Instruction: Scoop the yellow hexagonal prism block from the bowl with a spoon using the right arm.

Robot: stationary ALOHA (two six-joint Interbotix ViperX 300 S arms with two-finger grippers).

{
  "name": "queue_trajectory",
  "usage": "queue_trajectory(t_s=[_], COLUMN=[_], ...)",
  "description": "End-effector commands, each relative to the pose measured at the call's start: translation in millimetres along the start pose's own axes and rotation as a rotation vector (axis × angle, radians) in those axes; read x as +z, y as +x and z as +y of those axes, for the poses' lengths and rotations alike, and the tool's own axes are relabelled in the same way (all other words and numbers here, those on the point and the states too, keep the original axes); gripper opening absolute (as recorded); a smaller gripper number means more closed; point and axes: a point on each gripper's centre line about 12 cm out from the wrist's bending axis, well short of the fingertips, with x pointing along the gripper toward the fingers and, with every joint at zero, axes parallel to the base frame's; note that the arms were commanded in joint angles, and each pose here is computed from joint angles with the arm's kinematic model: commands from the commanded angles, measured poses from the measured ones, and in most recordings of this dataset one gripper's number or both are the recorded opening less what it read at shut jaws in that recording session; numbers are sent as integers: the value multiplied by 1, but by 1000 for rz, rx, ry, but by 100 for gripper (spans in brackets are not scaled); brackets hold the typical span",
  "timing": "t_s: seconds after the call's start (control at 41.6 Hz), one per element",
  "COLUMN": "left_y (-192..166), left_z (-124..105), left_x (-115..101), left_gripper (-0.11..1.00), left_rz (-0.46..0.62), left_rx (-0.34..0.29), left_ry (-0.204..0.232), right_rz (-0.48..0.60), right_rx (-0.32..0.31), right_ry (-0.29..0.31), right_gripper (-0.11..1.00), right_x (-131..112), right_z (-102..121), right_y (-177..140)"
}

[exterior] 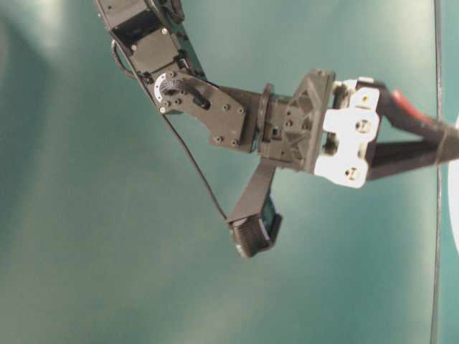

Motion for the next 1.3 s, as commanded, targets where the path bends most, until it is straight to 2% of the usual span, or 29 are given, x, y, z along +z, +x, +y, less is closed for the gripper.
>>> queue_trajectory(t_s=[0.0,0.481,0.793,1.274], left_y=[3,3,3,3], left_z=[0,0,0,0], left_x=[8,8,7,7], left_gripper=[-1,-1,-1,-1], left_rz=[-25,-25,-17,-15], left_rx=[2,1,1,1], left_ry=[0,3,3,2], right_rz=[-75,-105,-176,-193], right_rx=[14,22,38,44], right_ry=[-12,-11,-9,-14], right_gripper=[23,23,23,23], right_x=[12,14,20,21], right_z=[4,6,7,10], right_y=[-14,-19,-28,-28])
